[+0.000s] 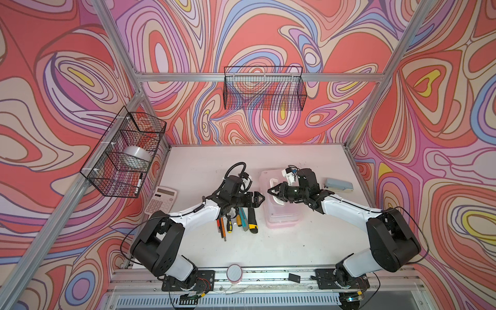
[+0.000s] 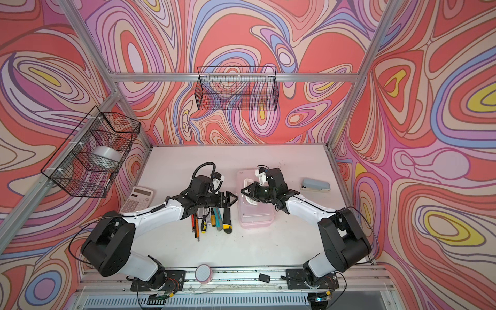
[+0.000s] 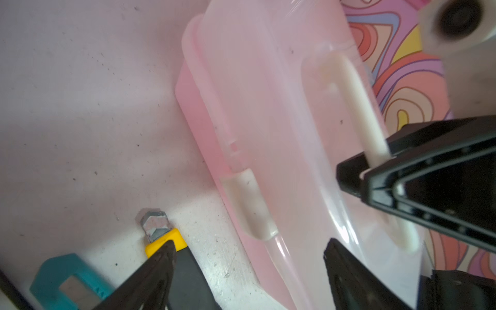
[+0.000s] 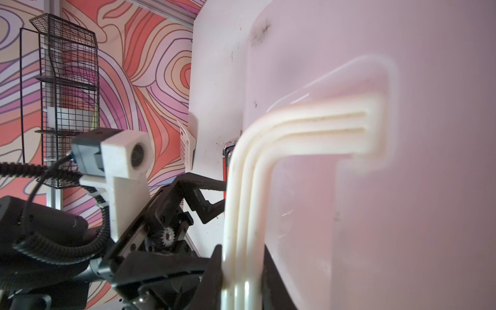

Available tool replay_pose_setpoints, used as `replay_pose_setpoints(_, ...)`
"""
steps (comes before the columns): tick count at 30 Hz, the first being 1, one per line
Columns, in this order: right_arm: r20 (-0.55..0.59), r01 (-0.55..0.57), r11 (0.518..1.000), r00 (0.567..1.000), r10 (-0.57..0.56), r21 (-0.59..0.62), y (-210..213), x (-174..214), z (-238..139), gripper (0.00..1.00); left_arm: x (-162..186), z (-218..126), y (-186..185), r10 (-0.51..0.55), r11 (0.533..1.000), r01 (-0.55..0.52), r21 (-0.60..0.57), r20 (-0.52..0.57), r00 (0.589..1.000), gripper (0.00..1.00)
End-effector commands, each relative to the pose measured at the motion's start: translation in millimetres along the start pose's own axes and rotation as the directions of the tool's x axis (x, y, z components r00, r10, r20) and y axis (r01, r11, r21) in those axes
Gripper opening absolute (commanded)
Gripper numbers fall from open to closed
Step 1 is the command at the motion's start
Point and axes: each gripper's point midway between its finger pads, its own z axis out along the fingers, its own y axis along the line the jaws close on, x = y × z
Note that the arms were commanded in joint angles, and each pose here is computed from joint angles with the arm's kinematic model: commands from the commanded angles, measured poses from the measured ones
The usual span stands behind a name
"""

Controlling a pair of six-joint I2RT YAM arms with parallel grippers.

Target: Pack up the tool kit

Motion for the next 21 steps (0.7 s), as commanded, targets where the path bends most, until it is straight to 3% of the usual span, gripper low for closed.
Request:
replay_pose_setpoints(1,0.006,-0.001,0.997,1.000,0.001,-0.082,9.4,-1.6,-8.3,0.00,-16.8,-12.4,-7.7,-0.095,0.990,0.088,0.110,0.063,0.993,0.86)
replay_pose_setpoints(6,0.013,-0.004,0.984,1.000,0.007,-0.176,15.8,-3.4,-19.9,0.00,-20.6,-9.9,-19.2,-0.142,0.970,0.129,0.208,0.048,0.989,0.83)
replay_pose_setpoints(21,0.027,-0.027,0.971,0.999,0.034,-0.236,10.8,-11.3,-47.9,0.00,-20.6,6.6,-29.2,-0.242,0.901,0.218,0.375,0.019,0.970,0.78)
